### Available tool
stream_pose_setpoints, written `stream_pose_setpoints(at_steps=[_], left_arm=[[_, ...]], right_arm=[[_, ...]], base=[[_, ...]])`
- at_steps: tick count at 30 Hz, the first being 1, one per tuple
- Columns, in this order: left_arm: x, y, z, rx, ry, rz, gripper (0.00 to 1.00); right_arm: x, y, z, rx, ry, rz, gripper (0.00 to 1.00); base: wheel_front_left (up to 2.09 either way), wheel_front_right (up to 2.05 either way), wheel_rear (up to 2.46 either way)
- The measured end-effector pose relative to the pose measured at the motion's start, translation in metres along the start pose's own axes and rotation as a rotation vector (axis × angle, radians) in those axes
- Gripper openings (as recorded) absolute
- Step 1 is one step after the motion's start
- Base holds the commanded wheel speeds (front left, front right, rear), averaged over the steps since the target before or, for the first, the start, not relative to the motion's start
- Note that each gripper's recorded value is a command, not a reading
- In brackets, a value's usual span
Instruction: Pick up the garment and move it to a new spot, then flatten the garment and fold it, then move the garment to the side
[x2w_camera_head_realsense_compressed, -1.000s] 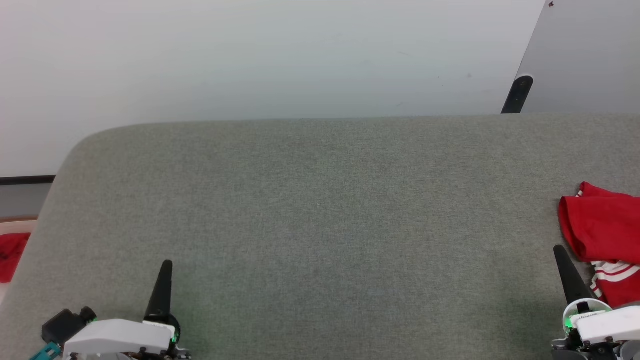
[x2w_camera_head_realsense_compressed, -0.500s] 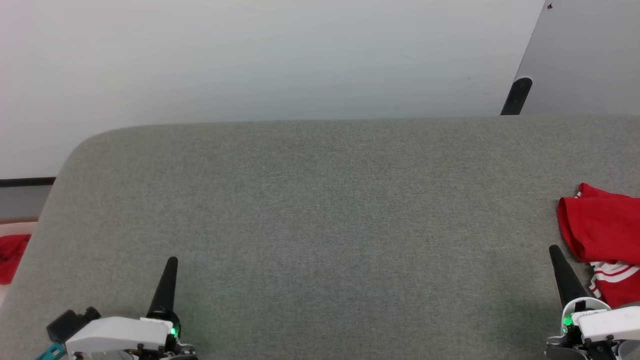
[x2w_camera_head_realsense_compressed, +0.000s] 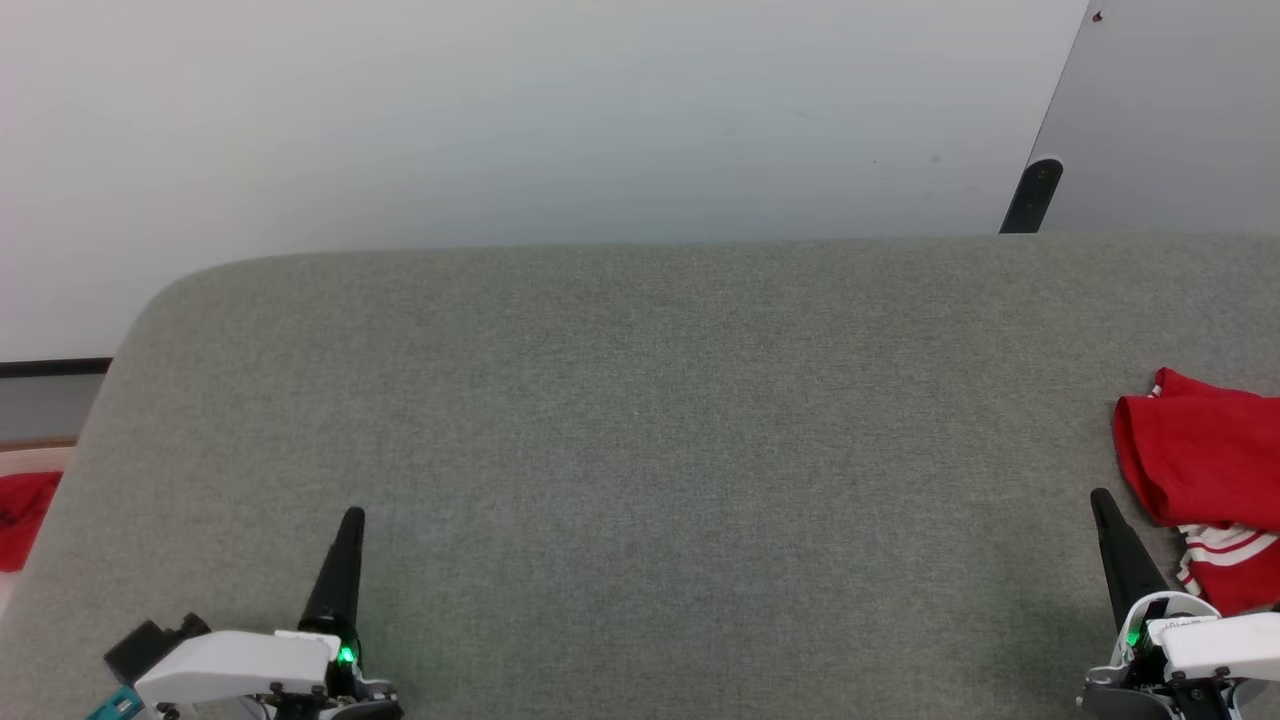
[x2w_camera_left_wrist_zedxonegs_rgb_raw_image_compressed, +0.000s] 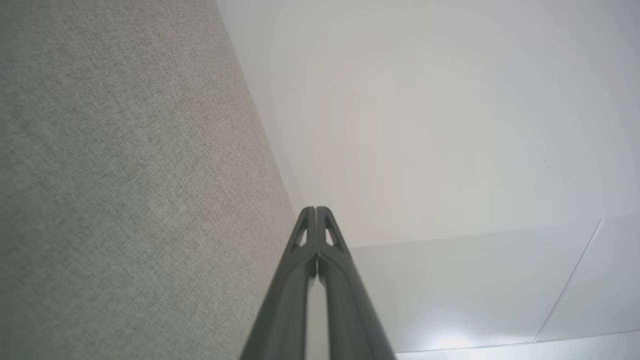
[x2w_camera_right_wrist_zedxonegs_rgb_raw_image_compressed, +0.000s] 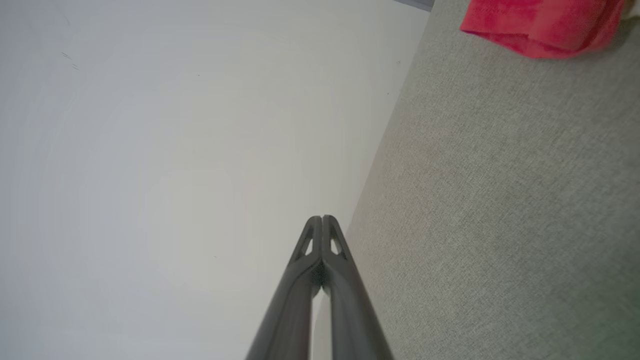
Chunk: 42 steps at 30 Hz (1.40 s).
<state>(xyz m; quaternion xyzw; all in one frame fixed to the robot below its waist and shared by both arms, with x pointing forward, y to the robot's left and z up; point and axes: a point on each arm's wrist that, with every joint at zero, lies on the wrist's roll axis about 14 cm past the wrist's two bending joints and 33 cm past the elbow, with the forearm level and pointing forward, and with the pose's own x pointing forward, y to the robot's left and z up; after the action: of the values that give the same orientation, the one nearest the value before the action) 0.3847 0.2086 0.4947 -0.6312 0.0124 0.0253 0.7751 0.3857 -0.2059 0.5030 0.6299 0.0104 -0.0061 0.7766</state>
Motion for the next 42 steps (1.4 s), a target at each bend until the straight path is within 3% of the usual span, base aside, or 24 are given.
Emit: stream_pose_setpoints(at_steps=[30, 42], left_arm=[[0.002, -0.011, -0.007, -0.203, 0.021, -0.041, 0.0], [0.002, -0.011, -0.007, -0.208, 0.021, -0.042, 0.0]], right_arm=[[0.001, 0.001, -0.005, 0.204, -0.007, 0.01, 0.0], [0.003, 0.004, -0.005, 0.21, -0.005, 0.018, 0.0]], base=[[0.0, 0.0, 0.0], [0.0, 0.0, 0.0]])
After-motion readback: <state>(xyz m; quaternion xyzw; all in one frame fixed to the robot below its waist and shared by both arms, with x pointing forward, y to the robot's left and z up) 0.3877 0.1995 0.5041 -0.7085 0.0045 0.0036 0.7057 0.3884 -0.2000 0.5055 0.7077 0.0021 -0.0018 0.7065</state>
